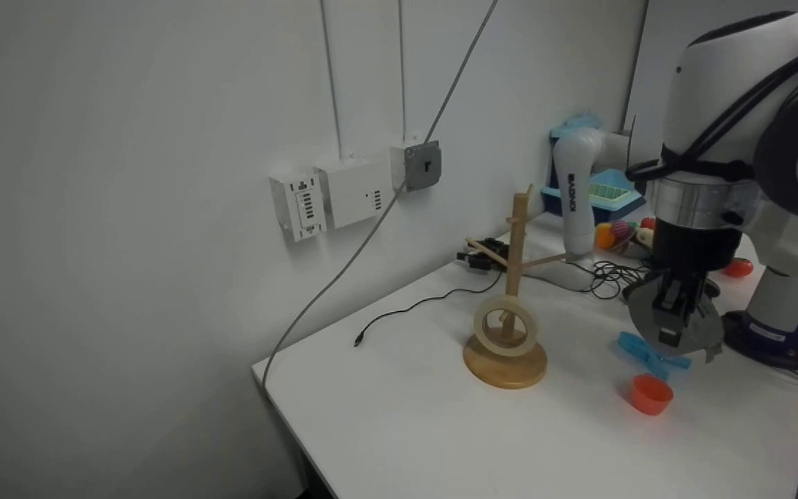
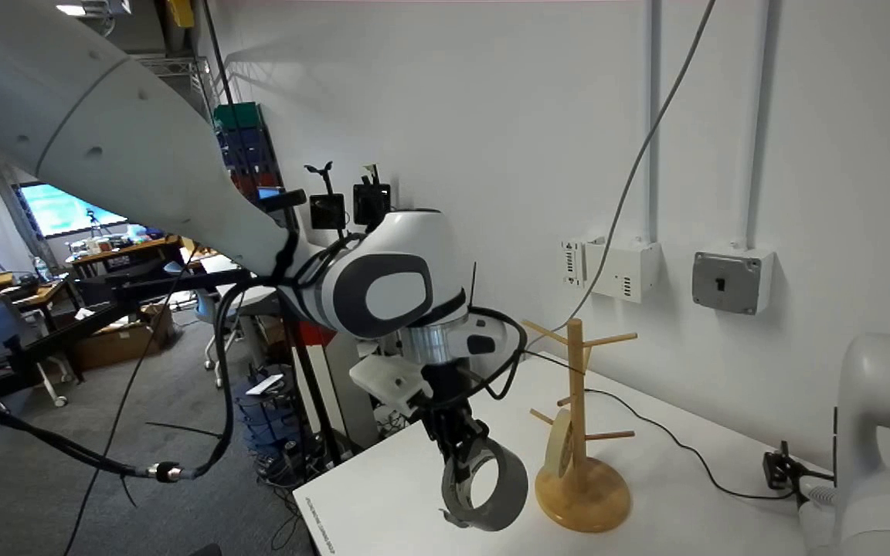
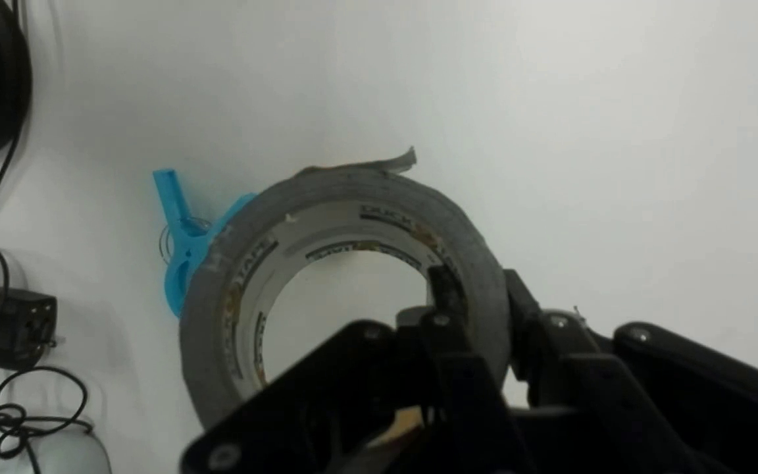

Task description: Get the orange cup from the wooden stand and put it on the table, then get the grey masking tape and place it around the orange cup

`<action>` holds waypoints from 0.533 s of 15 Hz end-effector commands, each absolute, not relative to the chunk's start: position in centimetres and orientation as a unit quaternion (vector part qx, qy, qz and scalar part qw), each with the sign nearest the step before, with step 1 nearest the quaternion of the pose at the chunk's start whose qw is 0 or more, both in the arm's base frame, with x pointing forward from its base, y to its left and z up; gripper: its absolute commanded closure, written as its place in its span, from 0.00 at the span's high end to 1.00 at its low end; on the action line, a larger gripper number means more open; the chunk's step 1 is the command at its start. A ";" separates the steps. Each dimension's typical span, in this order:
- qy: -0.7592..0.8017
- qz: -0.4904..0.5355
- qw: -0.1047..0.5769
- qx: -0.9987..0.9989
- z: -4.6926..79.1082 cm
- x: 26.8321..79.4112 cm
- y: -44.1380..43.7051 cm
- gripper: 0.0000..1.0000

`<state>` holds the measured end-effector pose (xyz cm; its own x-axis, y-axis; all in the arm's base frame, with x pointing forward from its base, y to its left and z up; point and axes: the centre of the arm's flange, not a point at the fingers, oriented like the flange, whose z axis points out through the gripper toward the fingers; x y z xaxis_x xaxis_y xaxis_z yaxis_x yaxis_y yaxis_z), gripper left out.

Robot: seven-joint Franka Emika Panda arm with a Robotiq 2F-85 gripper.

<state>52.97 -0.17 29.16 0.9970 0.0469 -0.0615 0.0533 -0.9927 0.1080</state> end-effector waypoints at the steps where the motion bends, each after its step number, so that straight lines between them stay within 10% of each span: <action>1: 0.019 -0.039 0.051 0.998 26.3 54.0 -0.5 0.05; 8: 0.016 -0.081 0.055 0.995 20.6 55.4 -1.5 0.05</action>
